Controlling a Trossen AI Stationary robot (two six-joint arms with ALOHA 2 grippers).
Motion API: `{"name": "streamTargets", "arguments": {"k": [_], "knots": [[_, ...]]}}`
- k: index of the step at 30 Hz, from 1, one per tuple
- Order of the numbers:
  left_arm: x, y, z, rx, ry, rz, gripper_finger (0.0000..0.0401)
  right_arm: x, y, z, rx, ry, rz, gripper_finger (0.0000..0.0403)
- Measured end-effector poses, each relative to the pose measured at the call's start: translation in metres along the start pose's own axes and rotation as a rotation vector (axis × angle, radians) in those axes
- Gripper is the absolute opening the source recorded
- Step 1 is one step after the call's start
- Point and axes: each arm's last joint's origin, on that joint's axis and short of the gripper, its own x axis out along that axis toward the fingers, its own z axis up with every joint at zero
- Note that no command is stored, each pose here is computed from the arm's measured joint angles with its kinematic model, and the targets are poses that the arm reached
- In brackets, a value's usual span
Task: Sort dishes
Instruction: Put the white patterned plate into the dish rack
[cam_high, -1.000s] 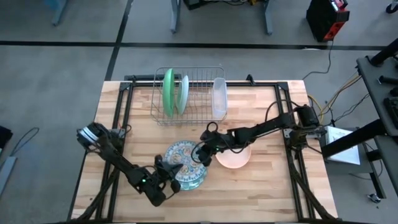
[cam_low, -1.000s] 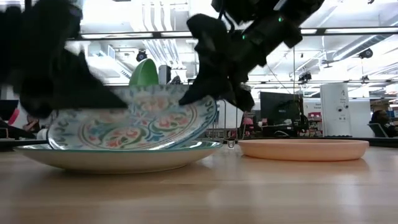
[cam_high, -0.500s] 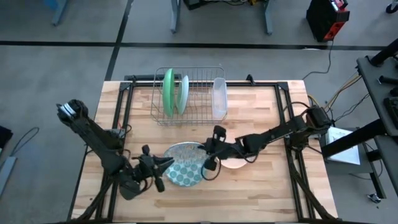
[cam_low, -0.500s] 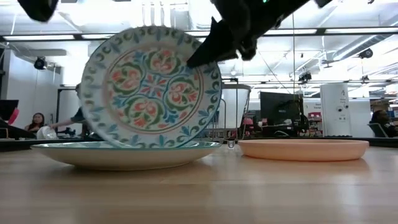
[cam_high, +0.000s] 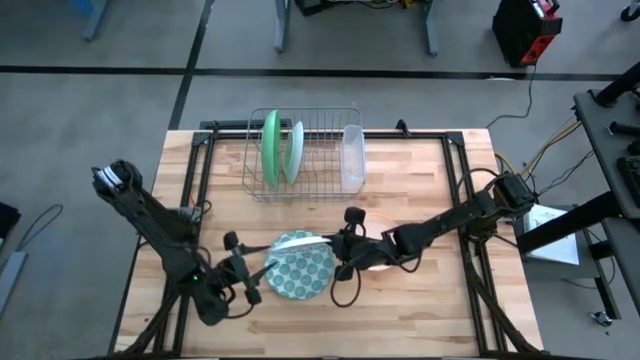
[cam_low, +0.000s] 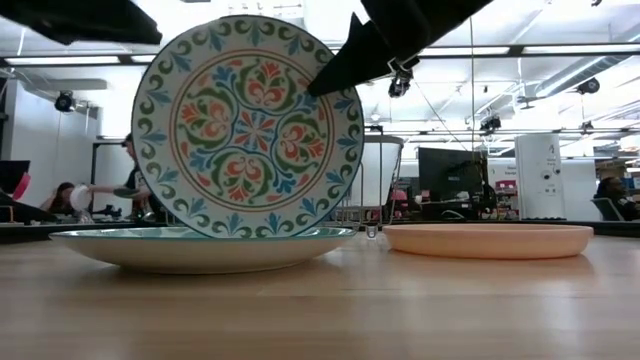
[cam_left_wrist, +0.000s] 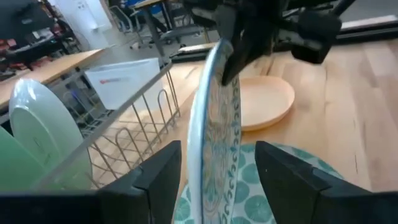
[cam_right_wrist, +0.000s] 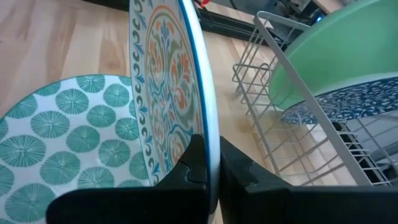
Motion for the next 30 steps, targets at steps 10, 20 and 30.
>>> {"name": "streamTargets", "arguments": {"k": [10,20,30], "knots": [[0.025,-0.013,-0.036,-0.084,0.062,0.1,0.0197,0.0,0.001,0.003,-0.105,-0.027,0.038,0.0001],[0.037,-0.023,-0.055,-0.114,0.061,0.147,0.0097,0.001,0.002,0.006,-0.137,-0.064,0.067,0.0],[0.028,-0.031,-0.03,-0.073,-0.036,0.173,0.0016,-0.014,-0.008,0.018,-0.068,-0.101,0.032,0.0013]]}}
